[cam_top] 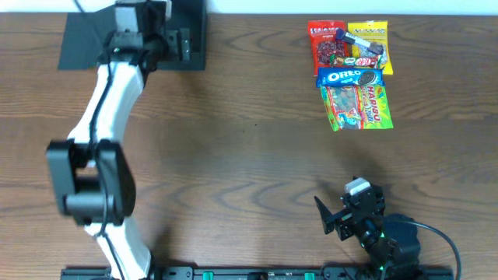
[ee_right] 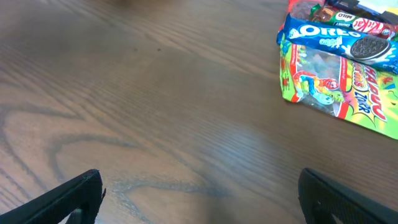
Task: Pack container
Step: 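Reach the left gripper to the black box and grip its edge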
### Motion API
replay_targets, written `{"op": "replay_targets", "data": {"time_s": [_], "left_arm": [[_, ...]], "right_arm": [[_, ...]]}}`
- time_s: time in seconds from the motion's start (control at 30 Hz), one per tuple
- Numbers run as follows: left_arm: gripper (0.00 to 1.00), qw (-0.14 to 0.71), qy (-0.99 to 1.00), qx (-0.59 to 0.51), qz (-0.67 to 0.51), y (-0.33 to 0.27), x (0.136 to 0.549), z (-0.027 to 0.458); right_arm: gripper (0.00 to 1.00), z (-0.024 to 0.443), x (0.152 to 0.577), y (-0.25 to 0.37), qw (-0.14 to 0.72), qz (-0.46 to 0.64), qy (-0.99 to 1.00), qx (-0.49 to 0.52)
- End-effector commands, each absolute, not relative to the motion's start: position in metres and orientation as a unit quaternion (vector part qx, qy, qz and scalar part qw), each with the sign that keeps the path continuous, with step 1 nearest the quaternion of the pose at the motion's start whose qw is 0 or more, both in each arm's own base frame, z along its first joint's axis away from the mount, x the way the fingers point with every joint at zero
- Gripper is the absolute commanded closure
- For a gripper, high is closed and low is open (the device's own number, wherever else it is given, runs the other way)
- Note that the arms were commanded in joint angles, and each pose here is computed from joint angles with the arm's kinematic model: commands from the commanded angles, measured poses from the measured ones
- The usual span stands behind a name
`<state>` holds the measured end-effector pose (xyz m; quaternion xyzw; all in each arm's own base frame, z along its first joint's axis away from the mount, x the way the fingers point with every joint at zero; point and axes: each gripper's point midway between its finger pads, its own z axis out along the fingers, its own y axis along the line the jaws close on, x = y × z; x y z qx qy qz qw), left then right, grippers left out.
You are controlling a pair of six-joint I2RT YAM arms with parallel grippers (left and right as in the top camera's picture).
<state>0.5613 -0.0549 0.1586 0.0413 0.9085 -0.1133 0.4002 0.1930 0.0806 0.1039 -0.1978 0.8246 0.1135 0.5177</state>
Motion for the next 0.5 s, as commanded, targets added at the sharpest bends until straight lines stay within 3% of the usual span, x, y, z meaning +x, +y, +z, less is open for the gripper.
{"op": "replay_targets", "data": {"time_s": [0.0, 0.17, 0.47], "left_arm": [[0.05, 0.399, 0.914, 0.025, -0.074, -0.045, 0.587, 0.148], [0.05, 0.357, 0.931, 0.02, -0.068, -0.044, 0.6, 0.107], [0.05, 0.24, 0.969, 0.024, -0.05, -0.046, 0.554, 0.064]], "right_arm": [[0.01, 0.103, 0.192, 0.083, 0.518, 0.114, 0.822, -0.205], [0.01, 0.103, 0.192, 0.083, 0.518, 0.114, 0.822, -0.205], [0.01, 0.103, 0.192, 0.083, 0.518, 0.114, 0.822, -0.205]]}}
